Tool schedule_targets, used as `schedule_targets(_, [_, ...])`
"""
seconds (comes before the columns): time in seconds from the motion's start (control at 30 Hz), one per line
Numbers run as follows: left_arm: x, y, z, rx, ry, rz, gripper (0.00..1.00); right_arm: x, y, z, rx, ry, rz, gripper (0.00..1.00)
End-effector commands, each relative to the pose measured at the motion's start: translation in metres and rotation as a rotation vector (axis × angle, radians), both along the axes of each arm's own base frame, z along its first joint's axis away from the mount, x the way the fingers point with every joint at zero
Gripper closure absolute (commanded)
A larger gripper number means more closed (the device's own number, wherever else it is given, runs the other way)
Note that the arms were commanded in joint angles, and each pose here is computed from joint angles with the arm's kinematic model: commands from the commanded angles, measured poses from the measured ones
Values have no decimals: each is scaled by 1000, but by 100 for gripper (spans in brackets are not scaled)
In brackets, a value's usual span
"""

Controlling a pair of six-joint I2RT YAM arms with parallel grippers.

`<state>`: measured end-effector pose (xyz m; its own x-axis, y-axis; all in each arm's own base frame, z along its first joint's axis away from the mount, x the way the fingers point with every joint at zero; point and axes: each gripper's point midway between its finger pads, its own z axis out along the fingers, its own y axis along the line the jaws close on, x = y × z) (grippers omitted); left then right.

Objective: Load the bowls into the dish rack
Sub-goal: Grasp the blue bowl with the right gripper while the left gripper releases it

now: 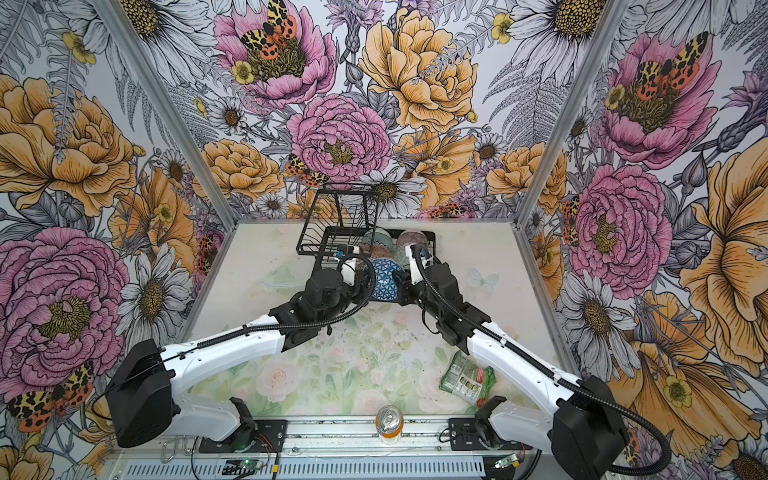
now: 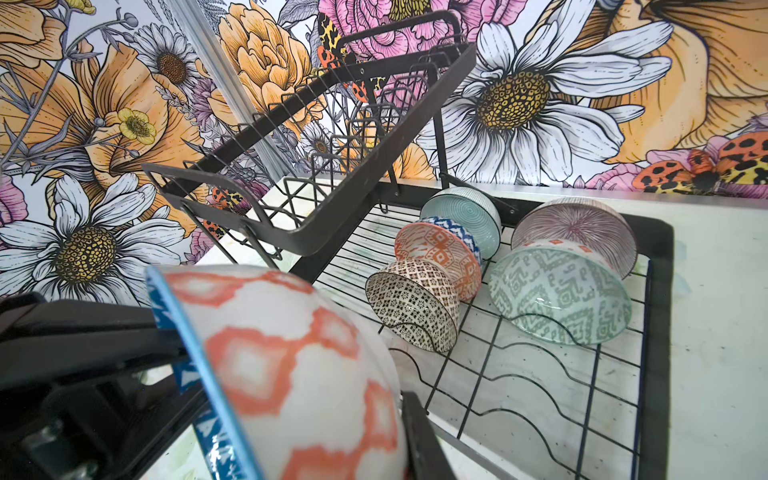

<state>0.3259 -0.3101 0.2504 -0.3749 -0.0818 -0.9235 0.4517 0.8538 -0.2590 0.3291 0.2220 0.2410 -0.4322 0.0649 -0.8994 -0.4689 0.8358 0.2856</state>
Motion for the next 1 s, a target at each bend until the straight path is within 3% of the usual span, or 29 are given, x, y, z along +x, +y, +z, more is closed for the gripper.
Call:
schedule_targets(0.0, [-9,-13,20,-15,-31,-88,100,8,-3,23,39,-51,-25,97])
schedule_targets(0.03, [-9,-13,18,-3,-28,-90,98,8,-4,22,35,-51,-30,100])
schedule_targets(0.43, [-17,1,7,86,28,-131,40,11,-15,14,-51,-61,-70,100])
schedule_targets(0.67, [-25,15,8,139,42,-142,20,14,-25,16,-119,-94,-106,100])
schedule_targets(0.8, [-28,26,4,174,63,-141,3,18,-34,19,-176,-131,-132,100])
schedule_targets(0.97, [-31,39,-4,206,87,-132,1,29,-50,34,-271,-238,-192,100])
